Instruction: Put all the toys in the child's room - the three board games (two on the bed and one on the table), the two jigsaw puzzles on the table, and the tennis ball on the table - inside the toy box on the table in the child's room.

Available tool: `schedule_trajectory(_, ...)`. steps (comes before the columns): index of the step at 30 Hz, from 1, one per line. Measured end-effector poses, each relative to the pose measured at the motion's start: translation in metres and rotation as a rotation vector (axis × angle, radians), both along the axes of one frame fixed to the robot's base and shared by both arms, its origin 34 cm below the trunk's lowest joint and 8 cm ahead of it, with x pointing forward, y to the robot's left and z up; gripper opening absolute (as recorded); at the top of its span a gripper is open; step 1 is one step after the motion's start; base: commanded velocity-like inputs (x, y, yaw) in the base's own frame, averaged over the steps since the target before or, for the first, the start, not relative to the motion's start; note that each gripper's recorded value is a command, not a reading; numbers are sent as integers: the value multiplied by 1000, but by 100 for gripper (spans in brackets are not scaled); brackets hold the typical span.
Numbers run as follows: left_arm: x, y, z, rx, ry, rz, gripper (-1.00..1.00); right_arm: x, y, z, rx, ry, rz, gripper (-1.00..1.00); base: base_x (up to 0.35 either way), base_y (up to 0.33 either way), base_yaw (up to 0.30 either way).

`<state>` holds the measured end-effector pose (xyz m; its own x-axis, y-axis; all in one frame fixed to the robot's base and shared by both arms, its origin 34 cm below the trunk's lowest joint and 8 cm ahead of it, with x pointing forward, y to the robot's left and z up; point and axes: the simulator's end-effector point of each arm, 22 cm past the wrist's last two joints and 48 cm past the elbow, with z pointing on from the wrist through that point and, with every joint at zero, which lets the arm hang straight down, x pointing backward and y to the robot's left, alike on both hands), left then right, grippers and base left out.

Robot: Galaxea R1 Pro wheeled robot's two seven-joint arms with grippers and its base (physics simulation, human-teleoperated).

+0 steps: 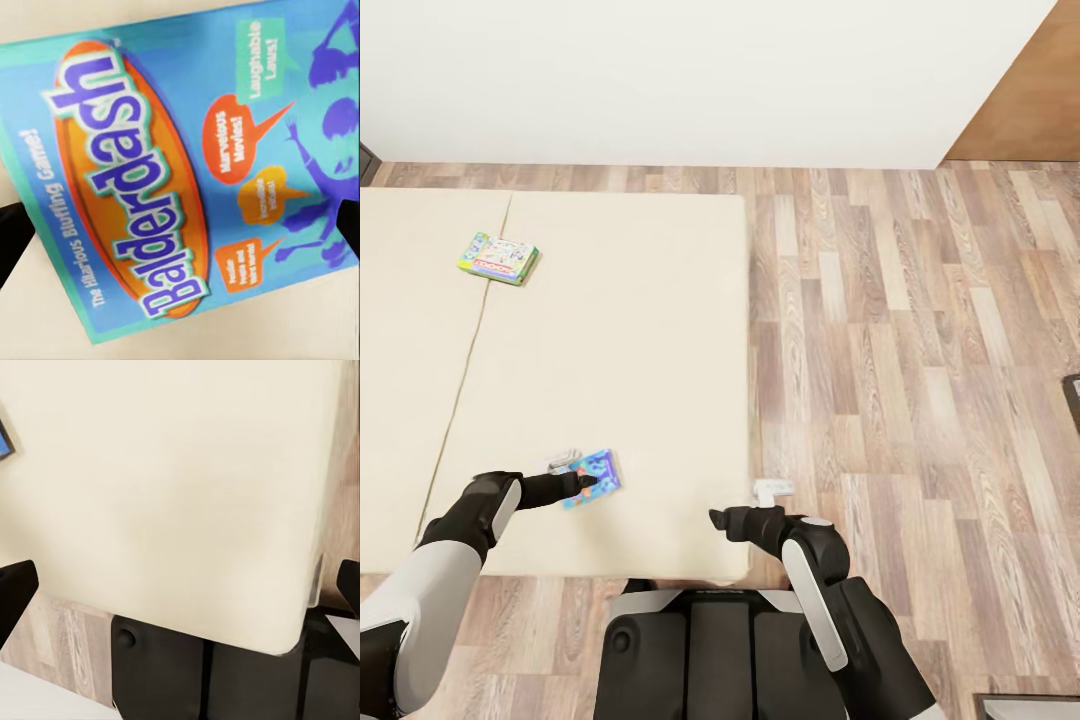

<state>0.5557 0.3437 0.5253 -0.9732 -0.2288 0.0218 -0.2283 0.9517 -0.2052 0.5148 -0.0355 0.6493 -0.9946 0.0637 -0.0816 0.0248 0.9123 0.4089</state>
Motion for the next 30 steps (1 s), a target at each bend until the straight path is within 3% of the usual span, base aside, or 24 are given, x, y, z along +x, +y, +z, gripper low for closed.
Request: schedule_trajectory(30,0,0,0,-1,-1,0,100,0,0,0,-1,0,1,100,1,-84,0)
